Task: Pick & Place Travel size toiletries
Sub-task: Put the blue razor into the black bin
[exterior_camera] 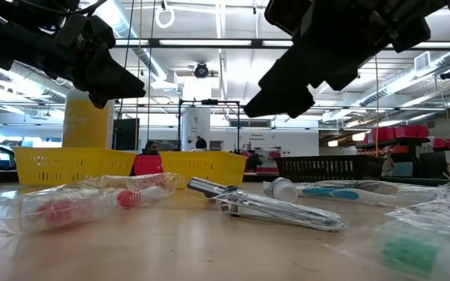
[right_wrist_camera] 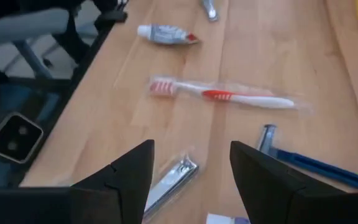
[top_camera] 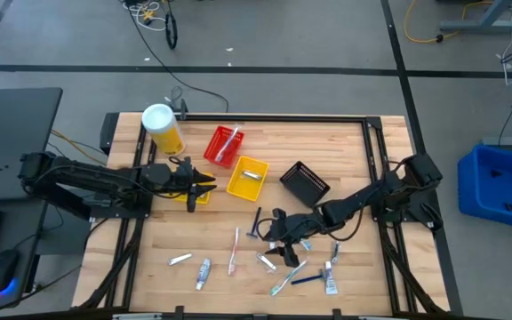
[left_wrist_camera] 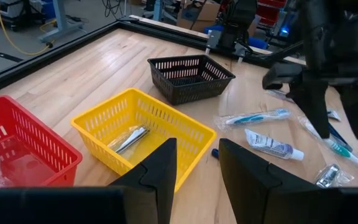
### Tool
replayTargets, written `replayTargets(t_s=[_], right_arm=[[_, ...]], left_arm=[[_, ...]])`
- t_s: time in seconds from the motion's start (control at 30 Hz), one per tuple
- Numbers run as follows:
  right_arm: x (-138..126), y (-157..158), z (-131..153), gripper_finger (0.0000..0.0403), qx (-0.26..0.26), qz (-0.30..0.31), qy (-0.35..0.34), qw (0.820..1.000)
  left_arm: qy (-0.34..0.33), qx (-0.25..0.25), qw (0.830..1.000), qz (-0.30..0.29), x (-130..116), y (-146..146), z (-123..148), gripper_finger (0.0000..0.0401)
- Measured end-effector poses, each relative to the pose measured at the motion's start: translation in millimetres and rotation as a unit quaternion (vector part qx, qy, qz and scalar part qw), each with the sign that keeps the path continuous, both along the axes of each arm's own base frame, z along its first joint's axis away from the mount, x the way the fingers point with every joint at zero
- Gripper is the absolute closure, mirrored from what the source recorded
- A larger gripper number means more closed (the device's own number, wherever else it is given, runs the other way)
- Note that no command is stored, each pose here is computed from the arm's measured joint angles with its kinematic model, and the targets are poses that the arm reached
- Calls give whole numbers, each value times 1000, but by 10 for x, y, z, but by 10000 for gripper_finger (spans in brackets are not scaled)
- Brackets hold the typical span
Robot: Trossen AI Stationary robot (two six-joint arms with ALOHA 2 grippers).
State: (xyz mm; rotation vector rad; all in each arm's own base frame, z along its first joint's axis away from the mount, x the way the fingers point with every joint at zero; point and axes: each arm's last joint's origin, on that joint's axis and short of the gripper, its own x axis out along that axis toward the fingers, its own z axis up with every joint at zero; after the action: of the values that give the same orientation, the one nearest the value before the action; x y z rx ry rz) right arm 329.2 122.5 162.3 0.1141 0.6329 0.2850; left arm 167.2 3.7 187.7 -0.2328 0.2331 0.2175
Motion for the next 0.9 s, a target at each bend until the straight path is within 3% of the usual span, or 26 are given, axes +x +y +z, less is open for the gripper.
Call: replayTargets(t_s=[0.2, 0.3, 0.53, 0.77, 0.9], right_arm=[[23, -45, -47, 173, -31, -35, -2, 999], [44, -106, -46, 170, -74, -14, -16, 997], [158, -390, -112, 174, -119, -18, -27, 992], [237, -608, -222, 174, -168, 34, -37, 985], [273, -707, -191, 177, -151, 53, -58, 985]], left_arm=[[-1, -19, 1000, 5, -1, 0, -6, 274], [-1, -17, 1000, 5, -1, 0, -4, 274], [0, -11, 1000, 3, 0, 0, -3, 274], [0, -9, 1000, 2, 0, 0, -3, 274], [3, 7, 1000, -2, 0, 0, -3, 274]])
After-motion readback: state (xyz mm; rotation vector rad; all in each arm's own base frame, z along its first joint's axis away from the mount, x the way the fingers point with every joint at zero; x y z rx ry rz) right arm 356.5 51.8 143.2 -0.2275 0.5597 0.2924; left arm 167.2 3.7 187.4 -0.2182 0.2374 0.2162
